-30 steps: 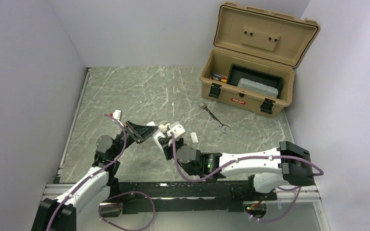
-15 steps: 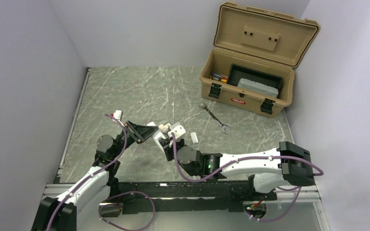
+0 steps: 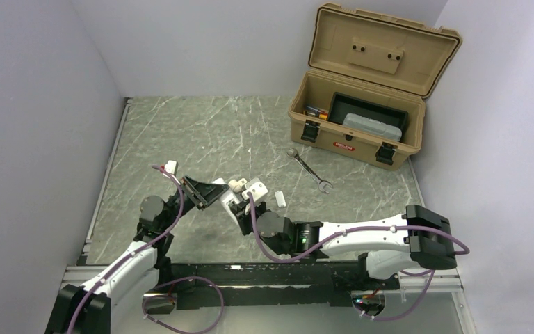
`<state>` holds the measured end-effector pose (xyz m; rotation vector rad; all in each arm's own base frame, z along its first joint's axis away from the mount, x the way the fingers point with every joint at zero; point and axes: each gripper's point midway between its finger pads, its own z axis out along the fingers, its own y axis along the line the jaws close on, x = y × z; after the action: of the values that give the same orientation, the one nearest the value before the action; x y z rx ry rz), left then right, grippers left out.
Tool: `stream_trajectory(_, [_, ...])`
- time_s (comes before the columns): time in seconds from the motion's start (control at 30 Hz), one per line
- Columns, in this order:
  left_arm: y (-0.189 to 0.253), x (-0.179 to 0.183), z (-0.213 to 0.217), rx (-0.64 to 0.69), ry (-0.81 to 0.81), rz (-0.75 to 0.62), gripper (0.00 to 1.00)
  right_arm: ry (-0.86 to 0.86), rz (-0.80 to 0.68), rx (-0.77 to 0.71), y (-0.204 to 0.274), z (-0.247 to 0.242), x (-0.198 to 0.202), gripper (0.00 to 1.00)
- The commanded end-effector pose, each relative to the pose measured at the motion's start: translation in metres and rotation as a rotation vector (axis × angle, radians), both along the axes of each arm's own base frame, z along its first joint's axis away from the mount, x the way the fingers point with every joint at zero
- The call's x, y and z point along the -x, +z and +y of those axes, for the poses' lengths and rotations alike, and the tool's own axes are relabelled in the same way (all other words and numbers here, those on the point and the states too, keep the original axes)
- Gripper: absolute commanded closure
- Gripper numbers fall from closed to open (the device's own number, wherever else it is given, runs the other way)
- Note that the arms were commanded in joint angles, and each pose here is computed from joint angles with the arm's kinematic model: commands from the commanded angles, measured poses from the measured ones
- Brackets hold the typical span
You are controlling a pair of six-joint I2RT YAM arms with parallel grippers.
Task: Load the batteries into the remote control
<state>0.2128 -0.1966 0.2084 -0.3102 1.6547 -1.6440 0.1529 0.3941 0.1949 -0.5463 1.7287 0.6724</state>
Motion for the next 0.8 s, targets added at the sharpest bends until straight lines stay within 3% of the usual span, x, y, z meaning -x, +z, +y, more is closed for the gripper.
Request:
stream_trajectory(0.0, [0.0415, 0.0066, -0.0001, 0.081, -0.016, -0.127, 1.00, 0.075, 0.063, 0.086, -0.0267, -0.0017, 0.0164, 1.00])
stream_trajectory(0.77, [0.0432, 0.0077, 0.0002, 0.090, -0.018, -0.134, 1.00, 0.059, 0.078, 0.093, -0.0299, 0.0011, 0.0143, 0.97])
